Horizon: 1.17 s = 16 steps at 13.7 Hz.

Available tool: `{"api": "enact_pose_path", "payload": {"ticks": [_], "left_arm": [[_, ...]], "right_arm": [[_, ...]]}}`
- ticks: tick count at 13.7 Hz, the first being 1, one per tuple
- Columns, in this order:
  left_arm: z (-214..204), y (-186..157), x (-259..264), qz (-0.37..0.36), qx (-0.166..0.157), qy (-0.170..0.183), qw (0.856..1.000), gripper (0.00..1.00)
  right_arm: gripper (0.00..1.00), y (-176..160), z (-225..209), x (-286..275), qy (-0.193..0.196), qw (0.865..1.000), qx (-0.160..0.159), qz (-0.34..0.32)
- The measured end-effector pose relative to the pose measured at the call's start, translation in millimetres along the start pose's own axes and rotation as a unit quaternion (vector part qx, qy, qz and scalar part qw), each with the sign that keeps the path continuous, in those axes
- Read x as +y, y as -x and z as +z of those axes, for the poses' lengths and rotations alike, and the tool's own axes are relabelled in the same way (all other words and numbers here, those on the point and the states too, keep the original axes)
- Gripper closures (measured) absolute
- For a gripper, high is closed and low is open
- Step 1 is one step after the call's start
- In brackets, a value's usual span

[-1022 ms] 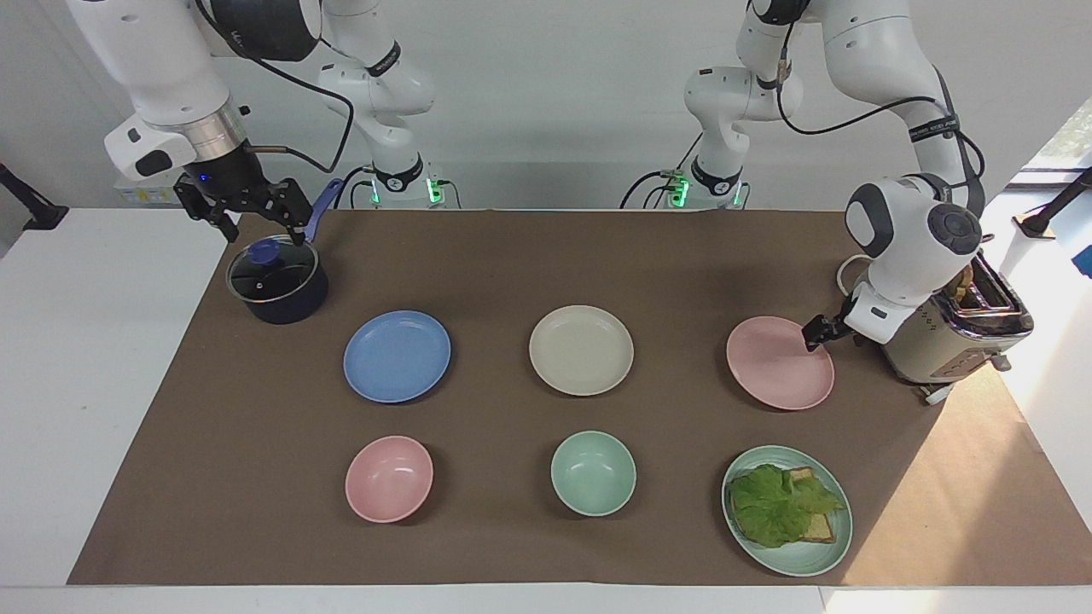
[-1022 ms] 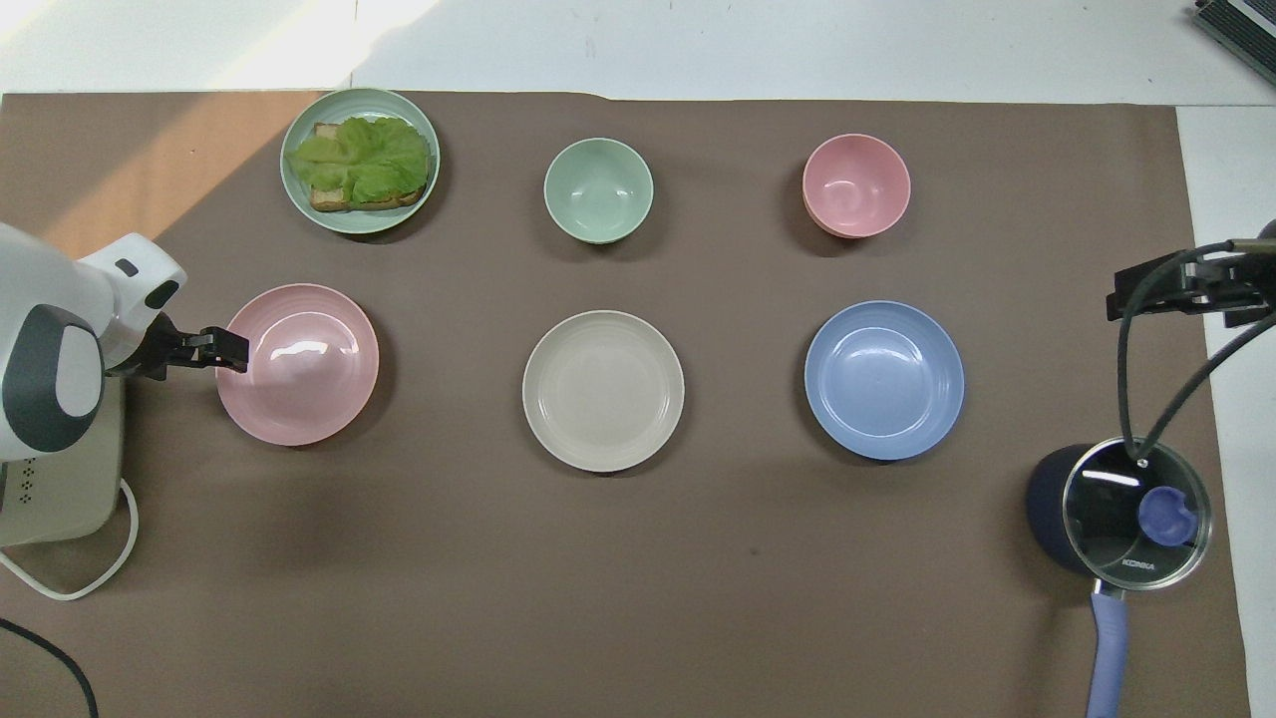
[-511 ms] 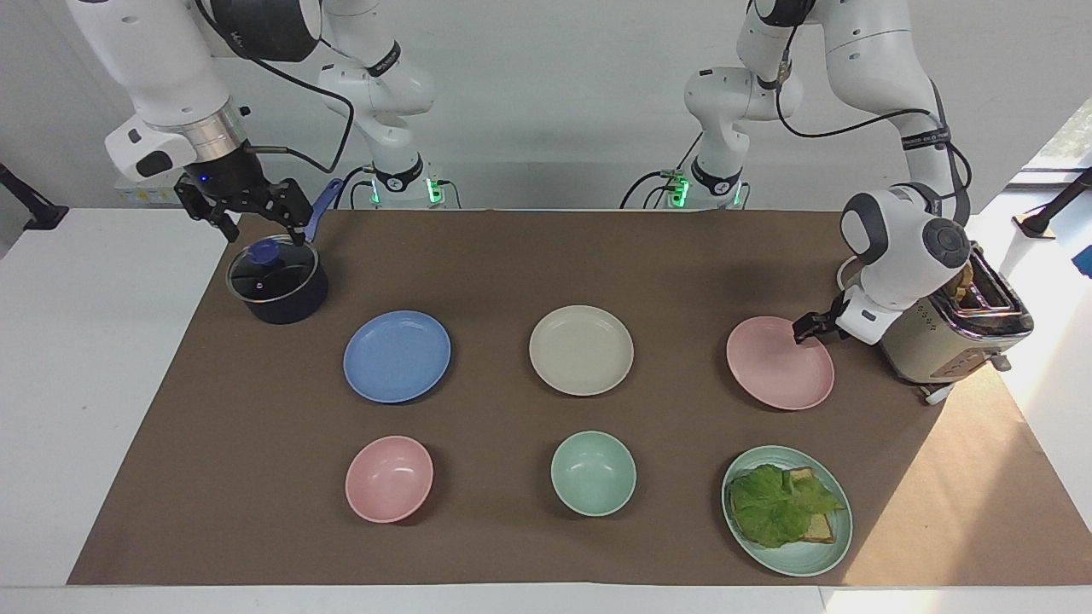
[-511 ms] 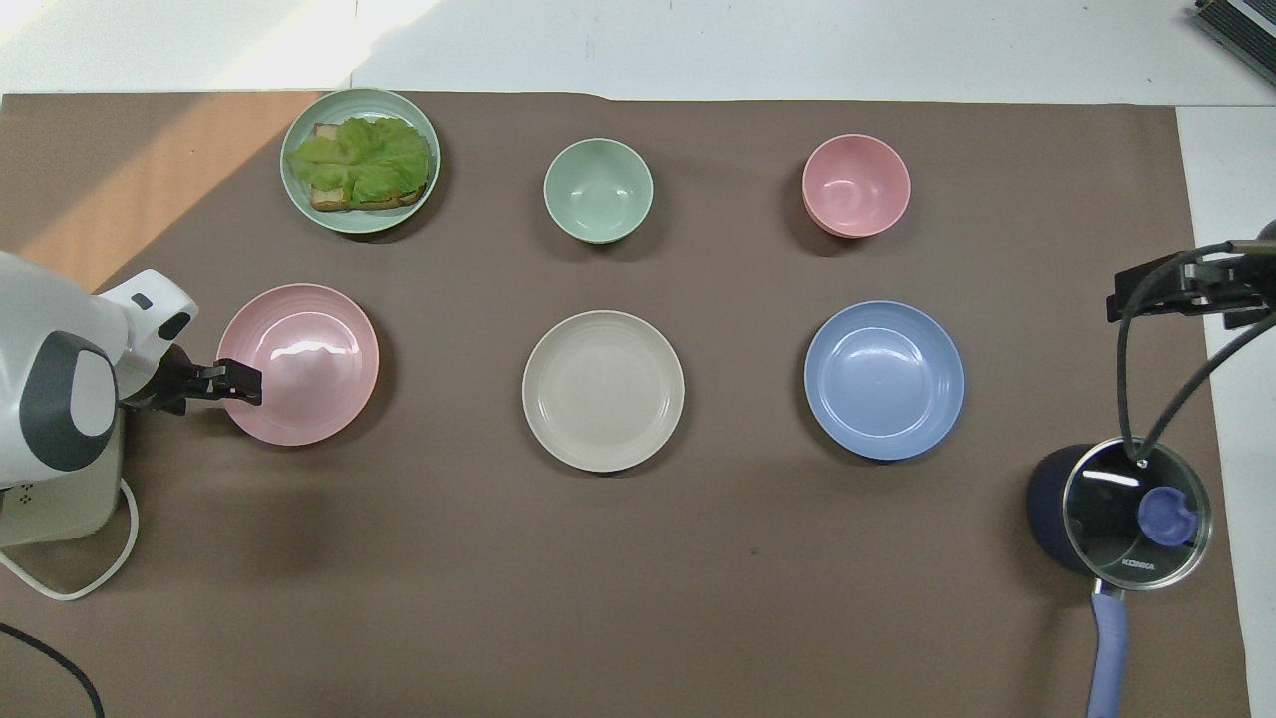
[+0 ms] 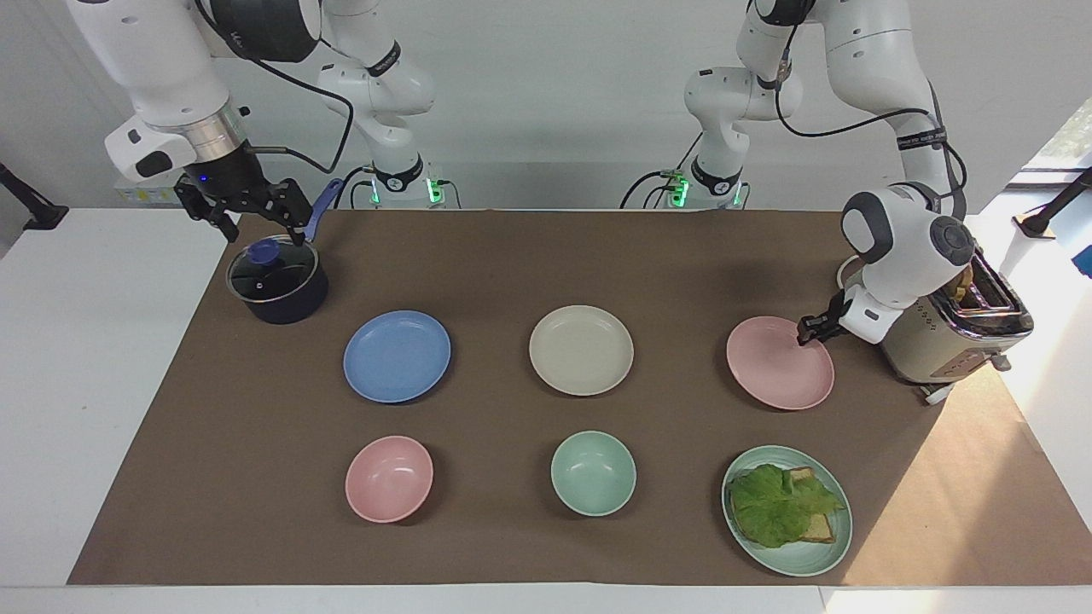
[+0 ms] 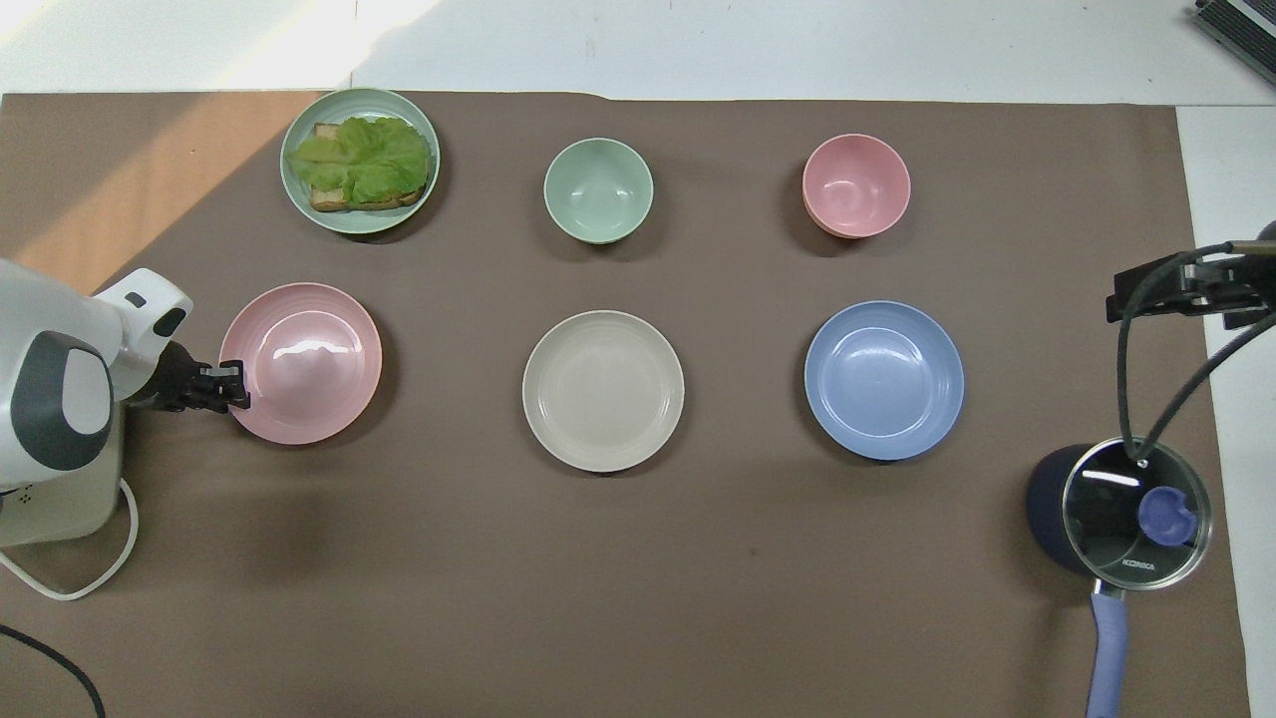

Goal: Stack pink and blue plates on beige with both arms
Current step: 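Grasp the rim of the large pink bowl with the left gripper, then carry the pink bowl onto the beige plate and release it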

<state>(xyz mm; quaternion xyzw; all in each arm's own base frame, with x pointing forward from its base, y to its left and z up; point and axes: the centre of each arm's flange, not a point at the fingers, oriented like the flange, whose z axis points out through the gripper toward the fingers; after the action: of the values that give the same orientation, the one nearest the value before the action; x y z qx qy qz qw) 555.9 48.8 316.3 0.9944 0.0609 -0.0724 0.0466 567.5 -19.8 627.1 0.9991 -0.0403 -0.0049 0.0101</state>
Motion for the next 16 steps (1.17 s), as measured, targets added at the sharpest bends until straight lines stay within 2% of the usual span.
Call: {"api": "enact_pose_path", "payload": {"ticks": [1, 2, 5, 7, 8, 10, 14, 16], "left_arm": [[-1, 0, 0, 0.000, 0.000, 0.001, 1.000, 0.89], [-4, 1, 1, 0.002, -0.005, 0.003, 1.000, 0.95], [-32, 1, 14, 0.012, -0.041, 0.012, 0.999, 0.95], [-65, 0, 37, 0.016, -0.066, 0.041, 0.997, 0.96], [-80, 1, 56, 0.012, -0.071, 0.054, 0.996, 0.96], [-92, 7, 112, -0.008, -0.073, 0.056, 0.996, 0.96], [-75, 41, 244, 0.000, -0.059, 0.042, 0.997, 0.96], [-53, 55, 286, 0.019, -0.034, 0.052, 0.998, 0.96]], "right_arm": [[0.00, 0, 0, 0, 0.000, 1.000, 0.000, 0.000], [0.00, 0, 0, 0, 0.000, 1.000, 0.000, 0.000], [0.00, 0, 0, 0, 0.000, 1.000, 0.000, 0.000], [0.00, 0, 0, 0, 0.000, 1.000, 0.000, 0.000], [0.00, 0, 0, 0, 0.000, 1.000, 0.000, 0.000], [0.00, 1, -1, 0, 0.000, 1.000, 0.001, 0.000], [0.00, 1, -1, 0, 0.000, 1.000, 0.001, 0.000], [0.00, 1, -1, 0, 0.000, 1.000, 0.001, 0.000]]}}
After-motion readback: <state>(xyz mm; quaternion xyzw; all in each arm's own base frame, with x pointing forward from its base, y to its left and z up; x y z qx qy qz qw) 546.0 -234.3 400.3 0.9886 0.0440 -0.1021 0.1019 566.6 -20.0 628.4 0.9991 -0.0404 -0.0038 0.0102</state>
